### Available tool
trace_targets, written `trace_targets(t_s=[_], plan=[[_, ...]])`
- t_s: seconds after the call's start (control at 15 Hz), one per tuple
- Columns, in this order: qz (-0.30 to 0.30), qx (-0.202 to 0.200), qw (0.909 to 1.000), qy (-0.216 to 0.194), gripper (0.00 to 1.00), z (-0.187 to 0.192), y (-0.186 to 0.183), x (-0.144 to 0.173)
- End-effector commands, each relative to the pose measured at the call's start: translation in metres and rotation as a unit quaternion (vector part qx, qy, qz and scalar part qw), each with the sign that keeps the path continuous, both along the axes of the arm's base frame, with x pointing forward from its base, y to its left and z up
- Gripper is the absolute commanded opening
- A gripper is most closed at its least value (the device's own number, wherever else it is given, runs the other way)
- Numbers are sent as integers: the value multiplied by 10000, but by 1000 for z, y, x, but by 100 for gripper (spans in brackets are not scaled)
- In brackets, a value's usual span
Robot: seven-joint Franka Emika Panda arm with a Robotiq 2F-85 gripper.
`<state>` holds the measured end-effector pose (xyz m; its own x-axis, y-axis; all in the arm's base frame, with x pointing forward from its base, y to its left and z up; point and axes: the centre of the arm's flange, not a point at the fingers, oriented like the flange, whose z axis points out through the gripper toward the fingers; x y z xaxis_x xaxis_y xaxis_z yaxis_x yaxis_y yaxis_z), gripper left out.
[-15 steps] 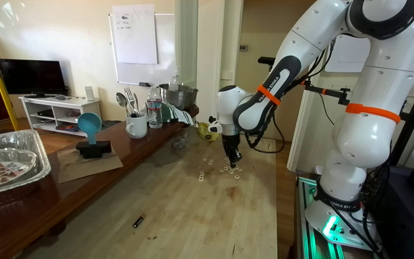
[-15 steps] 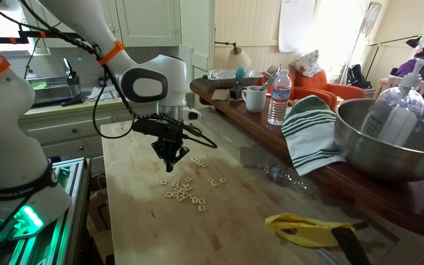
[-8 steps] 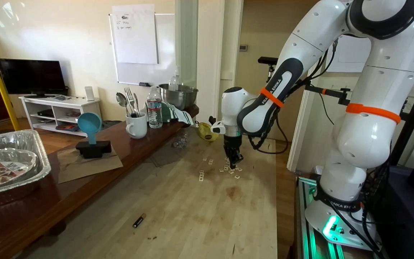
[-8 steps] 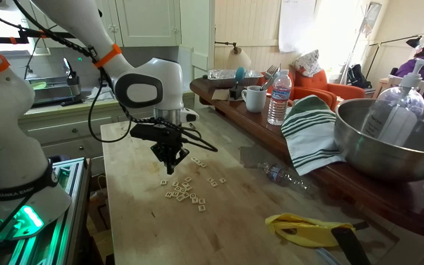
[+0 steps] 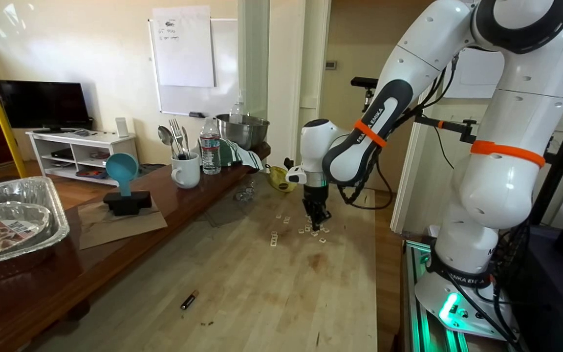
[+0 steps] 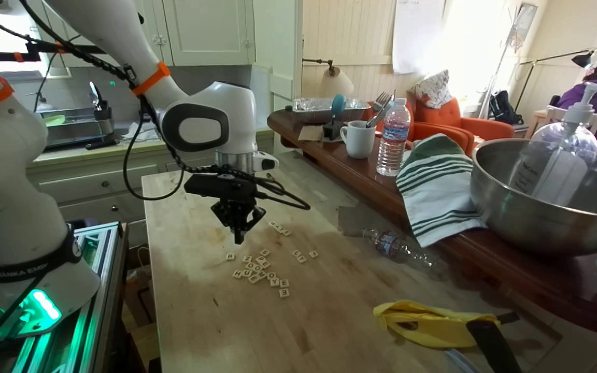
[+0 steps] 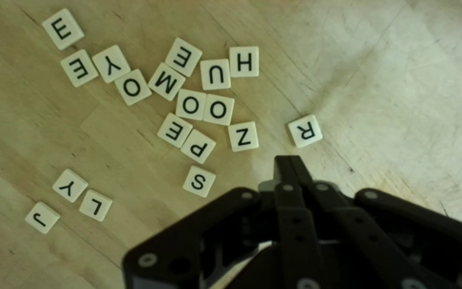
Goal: Remove the tile letter s from the word, then move the two right tile letters to the left, then add tile letter r to the word
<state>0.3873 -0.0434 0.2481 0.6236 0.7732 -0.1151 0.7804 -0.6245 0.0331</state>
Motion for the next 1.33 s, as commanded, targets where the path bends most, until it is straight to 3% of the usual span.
trace_targets(t_s=[0.0, 0.47, 1.27], plan=[[38, 47, 10000, -11, 0, -5, 3, -14], [-144, 51, 9997, 211, 0, -11, 3, -14], [-73, 49, 9998, 196, 0, -19, 3, -6]])
